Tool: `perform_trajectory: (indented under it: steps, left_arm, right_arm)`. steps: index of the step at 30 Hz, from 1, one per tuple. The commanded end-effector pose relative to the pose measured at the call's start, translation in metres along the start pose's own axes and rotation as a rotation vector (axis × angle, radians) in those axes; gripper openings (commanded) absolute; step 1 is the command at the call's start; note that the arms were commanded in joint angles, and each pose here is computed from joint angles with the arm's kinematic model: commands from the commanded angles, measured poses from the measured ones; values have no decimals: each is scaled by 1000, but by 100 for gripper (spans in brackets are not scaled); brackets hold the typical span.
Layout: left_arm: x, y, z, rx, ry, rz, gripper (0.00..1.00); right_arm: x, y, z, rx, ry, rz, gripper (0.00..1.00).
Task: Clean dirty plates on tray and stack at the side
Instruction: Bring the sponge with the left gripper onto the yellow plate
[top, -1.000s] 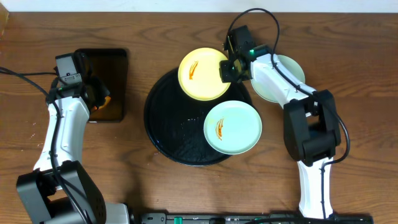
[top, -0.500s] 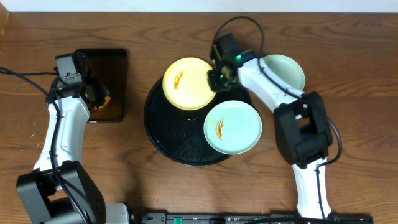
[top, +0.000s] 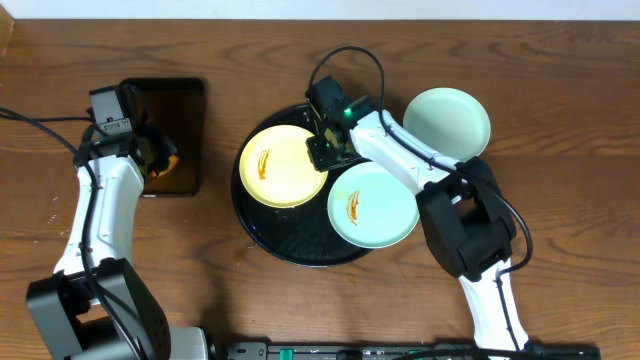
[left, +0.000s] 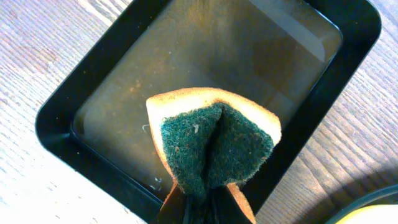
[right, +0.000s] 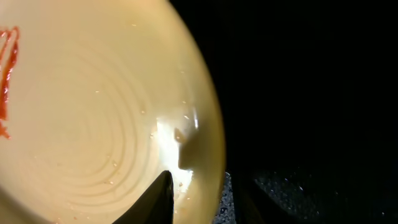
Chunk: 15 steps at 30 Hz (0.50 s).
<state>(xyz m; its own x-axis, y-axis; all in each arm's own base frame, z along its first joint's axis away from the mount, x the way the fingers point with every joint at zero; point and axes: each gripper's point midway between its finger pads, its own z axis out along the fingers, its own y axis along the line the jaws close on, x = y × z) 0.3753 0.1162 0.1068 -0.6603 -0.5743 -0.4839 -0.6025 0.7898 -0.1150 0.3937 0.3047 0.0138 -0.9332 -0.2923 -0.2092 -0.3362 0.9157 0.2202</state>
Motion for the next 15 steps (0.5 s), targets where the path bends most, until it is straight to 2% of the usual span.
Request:
perform_trajectory:
  steps: [1,10,15]
  left_arm:
    - [1,2,-1,-4,-1,17,8]
    - [1,2,-1,-4,-1,17,8]
    - [1,2,-1,-4,-1,17,8]
  right_arm:
    - [-3,-7,3,19,0,44,31]
    - [-13,-3,6,5,-43,33,34]
    - [-4,-4,25,14,-7,27,33]
